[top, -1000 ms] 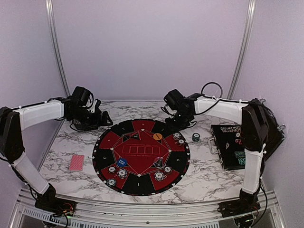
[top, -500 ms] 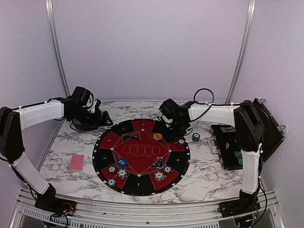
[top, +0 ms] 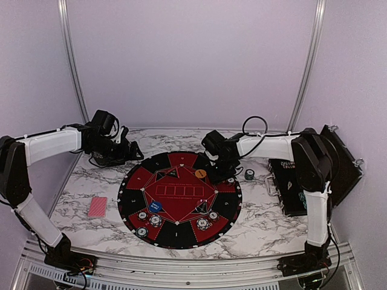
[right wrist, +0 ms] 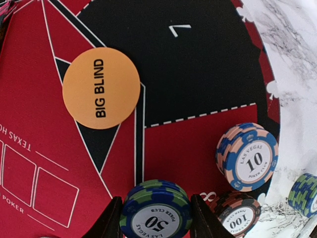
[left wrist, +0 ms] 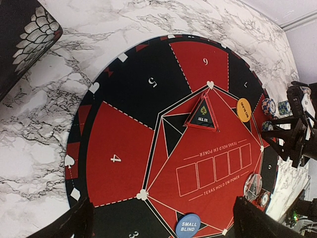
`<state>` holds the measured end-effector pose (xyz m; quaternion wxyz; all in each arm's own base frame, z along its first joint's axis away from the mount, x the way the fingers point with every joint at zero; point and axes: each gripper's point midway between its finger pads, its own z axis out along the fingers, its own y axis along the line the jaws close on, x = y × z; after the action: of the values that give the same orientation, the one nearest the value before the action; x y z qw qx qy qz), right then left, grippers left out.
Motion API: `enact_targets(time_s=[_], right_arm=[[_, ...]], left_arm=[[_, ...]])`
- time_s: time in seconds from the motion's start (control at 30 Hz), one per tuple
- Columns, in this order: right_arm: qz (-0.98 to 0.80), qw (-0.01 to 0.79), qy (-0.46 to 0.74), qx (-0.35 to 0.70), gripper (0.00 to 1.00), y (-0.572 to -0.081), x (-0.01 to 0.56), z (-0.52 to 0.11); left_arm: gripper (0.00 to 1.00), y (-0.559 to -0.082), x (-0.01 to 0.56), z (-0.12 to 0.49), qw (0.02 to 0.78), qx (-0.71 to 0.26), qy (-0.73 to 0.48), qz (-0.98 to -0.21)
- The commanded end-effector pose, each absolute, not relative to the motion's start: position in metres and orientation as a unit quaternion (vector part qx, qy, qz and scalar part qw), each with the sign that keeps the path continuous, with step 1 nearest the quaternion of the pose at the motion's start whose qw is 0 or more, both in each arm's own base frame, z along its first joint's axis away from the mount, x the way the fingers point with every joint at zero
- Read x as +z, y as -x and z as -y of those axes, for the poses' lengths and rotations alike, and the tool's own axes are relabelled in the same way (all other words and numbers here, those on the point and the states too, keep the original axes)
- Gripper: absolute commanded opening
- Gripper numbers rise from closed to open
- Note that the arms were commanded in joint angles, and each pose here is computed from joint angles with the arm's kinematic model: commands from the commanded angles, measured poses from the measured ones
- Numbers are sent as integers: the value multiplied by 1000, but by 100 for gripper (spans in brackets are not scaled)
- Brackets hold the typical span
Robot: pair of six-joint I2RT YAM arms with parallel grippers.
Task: Distribute texas hold em gaming equipment
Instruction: Place the poker chips pile in the big blind area.
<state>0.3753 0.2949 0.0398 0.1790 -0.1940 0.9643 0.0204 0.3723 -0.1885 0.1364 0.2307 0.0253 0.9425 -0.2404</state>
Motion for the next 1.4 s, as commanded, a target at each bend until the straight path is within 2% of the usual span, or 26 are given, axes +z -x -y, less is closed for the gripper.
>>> enact_targets(time_s=[0.0, 0.37, 0.77, 1.37], right_arm=[[-966, 183, 184, 18, 36, -380, 32, -292], [-967, 176, 184, 9, 38, -378, 25, -288], [-966, 176, 188, 9, 47, -378, 31, -288], [-961, 202, 189, 14, 49, -381, 68, -294]], left_arm=[[99, -370, 128, 187, 221, -239, -26, -945], [99, -370, 128, 187, 220, -241, -25, -945], [99, -370, 128, 187, 220, -242, -25, -945], [99, -370, 127, 188, 219, -242, -25, -945]])
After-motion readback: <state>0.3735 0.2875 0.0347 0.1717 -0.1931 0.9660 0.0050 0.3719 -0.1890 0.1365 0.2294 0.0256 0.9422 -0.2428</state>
